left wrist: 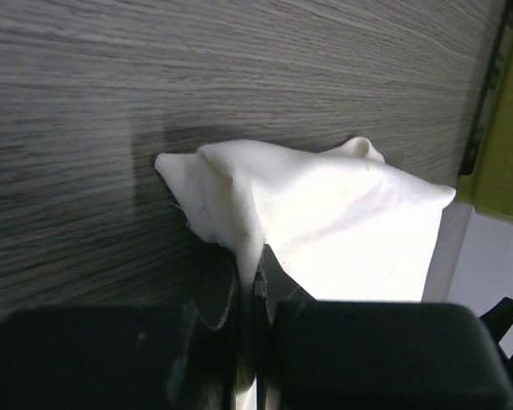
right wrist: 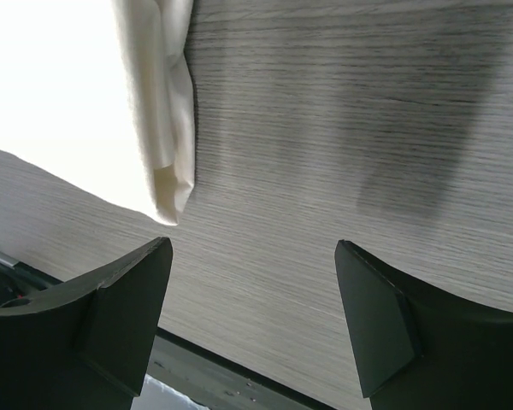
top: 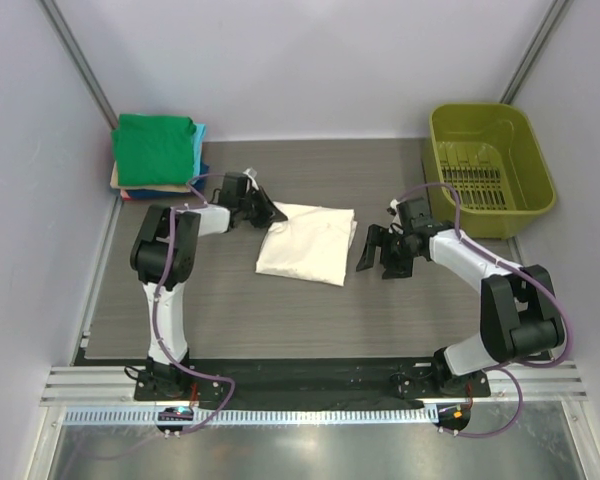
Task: Fold and stack the t-shirts
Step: Fold the tshirt, then neatly place the folded tshirt to the corner
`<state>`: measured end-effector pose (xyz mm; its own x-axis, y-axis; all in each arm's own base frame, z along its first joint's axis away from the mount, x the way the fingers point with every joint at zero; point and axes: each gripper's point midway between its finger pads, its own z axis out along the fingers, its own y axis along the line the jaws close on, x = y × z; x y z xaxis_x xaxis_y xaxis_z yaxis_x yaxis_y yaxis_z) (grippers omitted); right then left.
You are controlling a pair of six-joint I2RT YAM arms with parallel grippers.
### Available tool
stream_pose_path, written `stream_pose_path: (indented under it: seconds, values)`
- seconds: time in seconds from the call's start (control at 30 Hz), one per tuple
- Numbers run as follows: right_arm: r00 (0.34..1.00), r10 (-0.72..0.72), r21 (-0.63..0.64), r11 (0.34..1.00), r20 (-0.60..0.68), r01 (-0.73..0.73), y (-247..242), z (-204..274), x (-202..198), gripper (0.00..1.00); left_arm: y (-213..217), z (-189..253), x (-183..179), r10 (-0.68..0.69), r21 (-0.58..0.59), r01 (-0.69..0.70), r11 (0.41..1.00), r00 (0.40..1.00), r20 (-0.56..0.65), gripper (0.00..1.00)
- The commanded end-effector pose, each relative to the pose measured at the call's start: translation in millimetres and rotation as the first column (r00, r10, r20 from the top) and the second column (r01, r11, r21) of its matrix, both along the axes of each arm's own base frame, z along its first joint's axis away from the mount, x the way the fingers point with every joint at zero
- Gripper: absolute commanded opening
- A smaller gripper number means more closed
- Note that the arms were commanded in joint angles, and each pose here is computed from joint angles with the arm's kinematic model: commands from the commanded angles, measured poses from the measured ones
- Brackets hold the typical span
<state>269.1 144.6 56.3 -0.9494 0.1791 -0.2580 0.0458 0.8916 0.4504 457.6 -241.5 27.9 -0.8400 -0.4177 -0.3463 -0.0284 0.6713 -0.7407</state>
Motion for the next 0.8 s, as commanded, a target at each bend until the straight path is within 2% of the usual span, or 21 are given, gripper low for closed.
stream_pose_path:
  seconds: [0.0, 0.07, 0.1, 0.17, 0.33, 0.53, 0.77]
  values:
    - [0.997, 0.016, 0.048, 0.999, 0.074, -0.019, 6, 20, 3, 0.83, 1, 13, -2, -0.031, 0.039, 0.032, 0.999, 0.999, -0.013, 0.0]
    - [0.996, 0.017, 0.068, 0.997, 0.091, -0.023, 8, 27, 0, 0.83, 9, 33, -1, -0.046, 0.067, 0.046, 0.997, 0.999, 0.001, 0.0]
    - [0.995, 0.018, 0.072, 0.997, 0.095, -0.025, 9, 29, -2, 0.83, 10, 61, 7, -0.048, 0.071, 0.044, 0.997, 0.997, 0.058, 0.0]
    - [0.994, 0.019, 0.079, 0.996, 0.107, -0.027, 9, 32, -4, 0.83, 26, 73, 5, -0.038, 0.111, 0.034, 0.993, 0.999, 0.031, 0.0]
    - [0.989, 0.02, 0.115, 0.993, 0.144, -0.037, 13, 48, -5, 0.83, 61, 132, 18, -0.043, 0.177, 0.023, 0.984, 0.993, 0.111, 0.0]
    - [0.984, 0.039, 0.134, 0.989, 0.175, -0.063, 17, 60, -1, 0.83, 89, 165, 22, -0.068, 0.247, 0.034, 0.968, 0.989, 0.13, 0.0]
    - [0.982, 0.044, 0.145, 0.987, 0.186, -0.071, 18, 64, -3, 0.83, 119, 225, 36, -0.068, 0.284, -0.001, 0.959, 0.97, 0.232, 0.0]
